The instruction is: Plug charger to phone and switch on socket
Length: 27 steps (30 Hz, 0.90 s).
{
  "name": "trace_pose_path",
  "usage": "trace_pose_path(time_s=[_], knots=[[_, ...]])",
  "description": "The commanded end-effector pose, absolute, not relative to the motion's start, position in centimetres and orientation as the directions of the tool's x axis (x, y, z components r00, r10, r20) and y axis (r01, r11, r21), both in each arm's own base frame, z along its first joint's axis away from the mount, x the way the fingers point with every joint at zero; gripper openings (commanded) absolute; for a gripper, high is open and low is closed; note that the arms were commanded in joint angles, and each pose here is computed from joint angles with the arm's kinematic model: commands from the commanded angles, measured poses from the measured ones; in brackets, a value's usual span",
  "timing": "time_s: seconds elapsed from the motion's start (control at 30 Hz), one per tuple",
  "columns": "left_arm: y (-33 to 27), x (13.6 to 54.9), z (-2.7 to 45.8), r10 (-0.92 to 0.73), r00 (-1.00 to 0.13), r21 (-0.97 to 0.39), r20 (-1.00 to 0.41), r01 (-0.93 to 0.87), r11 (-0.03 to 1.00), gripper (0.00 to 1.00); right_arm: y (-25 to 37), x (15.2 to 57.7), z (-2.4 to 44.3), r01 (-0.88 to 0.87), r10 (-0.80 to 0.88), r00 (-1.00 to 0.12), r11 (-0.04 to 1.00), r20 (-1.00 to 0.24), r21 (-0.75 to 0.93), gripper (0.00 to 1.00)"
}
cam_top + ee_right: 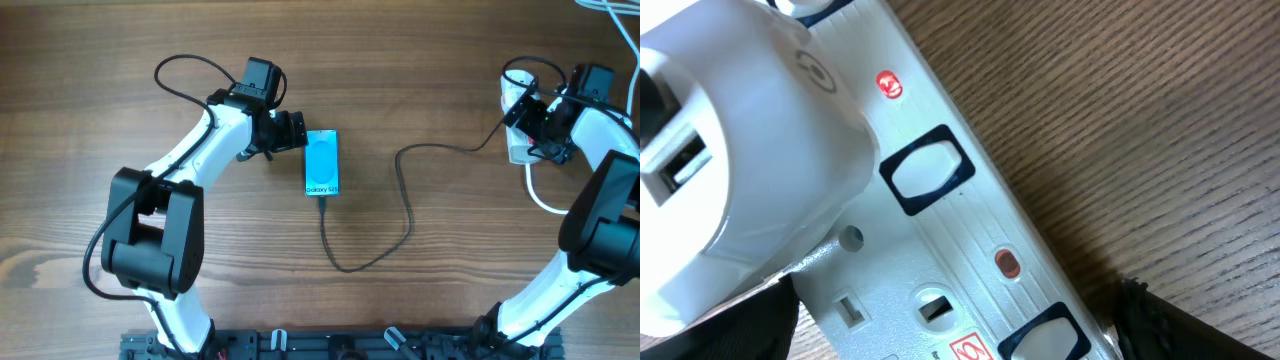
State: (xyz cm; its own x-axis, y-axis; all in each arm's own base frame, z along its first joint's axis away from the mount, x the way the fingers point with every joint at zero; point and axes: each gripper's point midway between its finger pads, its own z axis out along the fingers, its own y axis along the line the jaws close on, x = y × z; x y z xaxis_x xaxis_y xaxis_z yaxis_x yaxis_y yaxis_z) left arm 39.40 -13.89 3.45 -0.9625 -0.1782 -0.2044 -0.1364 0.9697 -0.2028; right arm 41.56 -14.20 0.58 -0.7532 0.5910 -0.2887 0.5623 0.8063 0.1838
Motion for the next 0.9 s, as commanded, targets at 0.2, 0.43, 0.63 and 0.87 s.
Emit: trace_pose_path(time_s=[0.2,0.43,0.63,0.87], knots=[[-13.7,39.5,4.1,-0.17,-0.959,-0.196,-0.227,-0.125,0.973,1.0,-13.1,39.6,-3.8,0.57,0.583,-0.784,0.812,-0.211,0.124,1.0],[-13.7,39.5,4.1,-0.17,-0.959,-0.196,-0.228,-0.125,0.973,1.0,-14.0,42.0,-3.0,0.557,0.574,-0.757,0.817,-0.312,0.152,1.0],[-13.7,39.5,4.1,-0.17,-0.959,-0.196,-0.227,-0.125,0.973,1.0,-15.1,44.9,-1.6,0.536,0.558,-0.708,0.824,-0.433,0.185,1.0],[-13.7,39.5,4.1,-0.17,-0.959,-0.196,-0.228,-0.125,0.973,1.0,-15.2,45.4,-1.4,0.532,0.554,-0.698,0.825,-0.453,0.19,1.0]])
